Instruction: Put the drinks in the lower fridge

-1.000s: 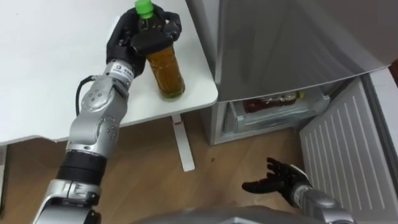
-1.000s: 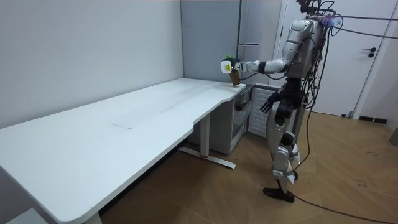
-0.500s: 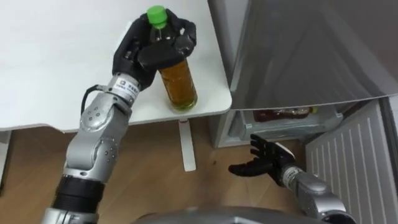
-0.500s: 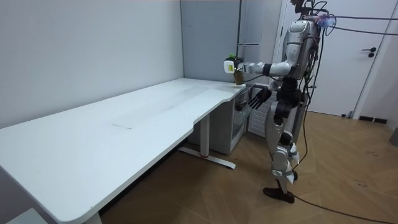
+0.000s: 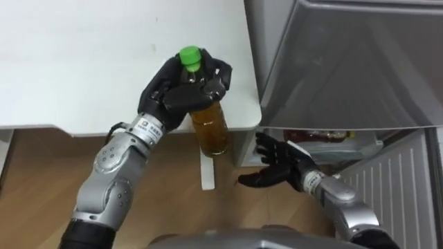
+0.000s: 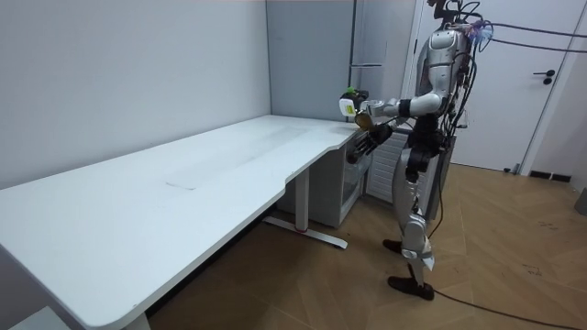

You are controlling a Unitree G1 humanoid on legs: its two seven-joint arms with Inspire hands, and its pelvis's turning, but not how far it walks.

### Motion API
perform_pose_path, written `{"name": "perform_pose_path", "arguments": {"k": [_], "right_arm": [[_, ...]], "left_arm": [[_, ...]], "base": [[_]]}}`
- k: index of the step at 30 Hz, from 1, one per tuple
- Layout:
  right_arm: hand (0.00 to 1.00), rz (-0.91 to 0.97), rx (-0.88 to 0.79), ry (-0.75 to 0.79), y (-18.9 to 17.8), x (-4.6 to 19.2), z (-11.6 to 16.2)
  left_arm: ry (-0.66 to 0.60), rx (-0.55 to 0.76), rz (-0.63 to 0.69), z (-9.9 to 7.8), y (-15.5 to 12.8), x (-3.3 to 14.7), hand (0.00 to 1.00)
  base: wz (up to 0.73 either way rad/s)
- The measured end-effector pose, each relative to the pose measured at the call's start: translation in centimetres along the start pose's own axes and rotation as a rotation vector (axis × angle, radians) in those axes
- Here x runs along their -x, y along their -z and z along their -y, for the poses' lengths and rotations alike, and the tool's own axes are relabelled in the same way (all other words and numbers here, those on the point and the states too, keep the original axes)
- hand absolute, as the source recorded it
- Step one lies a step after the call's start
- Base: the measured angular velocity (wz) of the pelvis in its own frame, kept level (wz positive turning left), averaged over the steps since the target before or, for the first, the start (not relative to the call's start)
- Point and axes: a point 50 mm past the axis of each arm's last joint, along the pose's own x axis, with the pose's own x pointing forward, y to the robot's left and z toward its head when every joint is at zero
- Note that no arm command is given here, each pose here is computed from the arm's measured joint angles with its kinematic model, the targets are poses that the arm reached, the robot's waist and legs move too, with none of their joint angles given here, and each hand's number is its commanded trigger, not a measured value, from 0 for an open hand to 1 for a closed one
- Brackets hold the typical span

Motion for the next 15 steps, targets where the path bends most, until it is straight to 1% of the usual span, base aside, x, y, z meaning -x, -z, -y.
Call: {"name": "perform_pose_path", "arguments": {"k": [2, 7, 11, 15], "right_arm": [[0.0, 0.001, 0.026, -0.052, -0.3, -0.1, -0.4], [0.0, 0.014, 0.058, -0.136, -0.8, -0.1, -1.1], [0.0, 0.0, 0.07, -0.174, -0.6, 0.0, -1.1], [0.0, -0.008, 0.078, -0.191, -0.5, 0.1, -1.1]], "left_arm": [[0.004, 0.001, -0.022, -0.1, 0.4, 0.5, 1.0], [0.035, 0.009, -0.028, 0.0, 0.6, 0.7, 1.0], [0.091, 0.016, -0.047, 0.6, 1.0, 0.7, 1.0], [0.122, 0.054, -0.061, 1.0, 1.6, 0.7, 1.0]], "base": [[0.07], [0.01], [0.06], [0.0]]}}
